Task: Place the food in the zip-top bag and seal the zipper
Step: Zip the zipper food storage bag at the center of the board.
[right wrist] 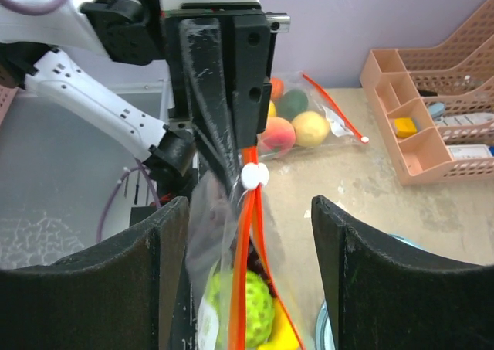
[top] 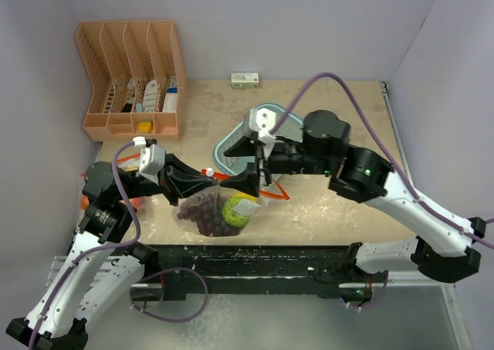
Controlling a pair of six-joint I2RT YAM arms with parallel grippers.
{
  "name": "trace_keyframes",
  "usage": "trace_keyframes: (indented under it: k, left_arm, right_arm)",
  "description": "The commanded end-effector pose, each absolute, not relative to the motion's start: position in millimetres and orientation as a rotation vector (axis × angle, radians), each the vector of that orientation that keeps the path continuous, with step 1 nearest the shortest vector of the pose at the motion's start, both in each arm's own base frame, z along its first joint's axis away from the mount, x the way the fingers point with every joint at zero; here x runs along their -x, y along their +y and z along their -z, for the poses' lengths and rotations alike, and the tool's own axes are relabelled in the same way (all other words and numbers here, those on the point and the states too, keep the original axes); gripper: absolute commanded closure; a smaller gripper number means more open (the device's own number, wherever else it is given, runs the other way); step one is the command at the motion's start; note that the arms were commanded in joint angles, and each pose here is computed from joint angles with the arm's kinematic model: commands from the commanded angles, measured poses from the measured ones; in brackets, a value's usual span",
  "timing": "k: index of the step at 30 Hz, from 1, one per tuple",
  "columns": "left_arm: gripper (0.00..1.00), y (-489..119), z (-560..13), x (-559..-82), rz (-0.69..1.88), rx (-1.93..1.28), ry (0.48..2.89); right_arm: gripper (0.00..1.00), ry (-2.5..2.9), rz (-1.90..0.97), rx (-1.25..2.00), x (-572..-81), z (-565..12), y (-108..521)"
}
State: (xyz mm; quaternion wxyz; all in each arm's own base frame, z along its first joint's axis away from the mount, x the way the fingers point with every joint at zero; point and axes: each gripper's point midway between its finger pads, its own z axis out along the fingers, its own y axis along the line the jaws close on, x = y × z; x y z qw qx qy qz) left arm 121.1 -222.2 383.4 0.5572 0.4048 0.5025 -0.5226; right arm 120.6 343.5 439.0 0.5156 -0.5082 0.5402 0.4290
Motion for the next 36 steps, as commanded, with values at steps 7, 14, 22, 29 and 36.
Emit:
trace_keyframes:
  k: [7, 14, 22, 29, 36]
  left_arm:
    - [1.00, -217, -414, -109, 1.173, -0.995, 1.056]
    - [1.00, -216, -413, -108, 1.158, -1.001, 1.059]
    - [1.00, -214, -414, -106, 1.140, -1.003, 1.050]
    - [1.00, -214, -414, -106, 1.140, -1.004, 1.050]
    - [1.00, -214, -413, -107, 1.134, -1.006, 1.052]
  right_arm:
    - [0.46, 1.338, -1.101, 1.244, -136, -444, 393]
    - [0.53, 1.296, -1.180, 1.310, -119, -441, 393]
    - [0.60, 1.307, -1.304, 1.392, -106, -430, 379]
    - [0.58, 1.323, -1.384, 1.361, -113, -432, 372]
    - [0.55, 1.313, -1.455, 1.397, -110, -429, 381]
